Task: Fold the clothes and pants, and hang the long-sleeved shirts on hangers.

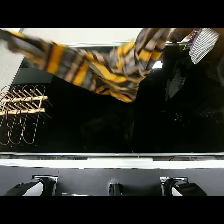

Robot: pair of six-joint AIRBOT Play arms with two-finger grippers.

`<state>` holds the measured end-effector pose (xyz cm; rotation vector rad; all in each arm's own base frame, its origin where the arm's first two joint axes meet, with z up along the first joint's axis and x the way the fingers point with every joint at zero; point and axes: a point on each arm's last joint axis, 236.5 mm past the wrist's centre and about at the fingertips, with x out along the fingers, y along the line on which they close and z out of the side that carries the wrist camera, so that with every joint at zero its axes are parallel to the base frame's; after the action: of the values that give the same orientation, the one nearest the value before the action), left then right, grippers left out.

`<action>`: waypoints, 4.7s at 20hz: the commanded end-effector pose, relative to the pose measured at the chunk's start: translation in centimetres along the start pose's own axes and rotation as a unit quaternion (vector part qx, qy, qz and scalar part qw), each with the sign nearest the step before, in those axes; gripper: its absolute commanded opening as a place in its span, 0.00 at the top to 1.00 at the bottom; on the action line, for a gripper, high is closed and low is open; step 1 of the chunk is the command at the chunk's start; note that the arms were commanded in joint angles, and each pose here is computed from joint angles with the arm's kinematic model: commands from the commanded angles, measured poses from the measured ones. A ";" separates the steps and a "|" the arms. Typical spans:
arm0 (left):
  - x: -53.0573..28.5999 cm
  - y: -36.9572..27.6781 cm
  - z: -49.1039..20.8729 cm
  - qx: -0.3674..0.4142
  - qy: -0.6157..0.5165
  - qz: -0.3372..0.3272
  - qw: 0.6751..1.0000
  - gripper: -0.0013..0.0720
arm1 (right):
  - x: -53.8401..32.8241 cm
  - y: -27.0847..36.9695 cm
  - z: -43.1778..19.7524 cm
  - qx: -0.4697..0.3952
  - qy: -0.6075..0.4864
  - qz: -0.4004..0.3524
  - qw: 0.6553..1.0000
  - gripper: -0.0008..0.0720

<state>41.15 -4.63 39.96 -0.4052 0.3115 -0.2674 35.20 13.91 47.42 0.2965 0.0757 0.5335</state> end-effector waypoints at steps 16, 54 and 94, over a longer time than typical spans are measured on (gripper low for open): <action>-2.3 7.5 -10.3 -0.094 0.101 0.147 0.979 0.95 | 9.5 -12.1 -10.3 0.189 0.120 -0.147 0.963 0.94; 2.6 2.7 -51.1 -0.299 0.470 0.102 0.824 0.00 | -9.4 -13.1 -54.5 0.424 0.499 -0.251 0.713 0.94; 6.5 10.6 -38.6 -0.024 0.535 0.138 0.833 0.07 | -7.3 -13.8 -41.4 0.206 0.548 -0.206 0.784 0.10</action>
<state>34.29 -15.25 -2.23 -0.3518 1.6210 -0.2413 31.10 13.90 -0.23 0.6045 1.5129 0.2005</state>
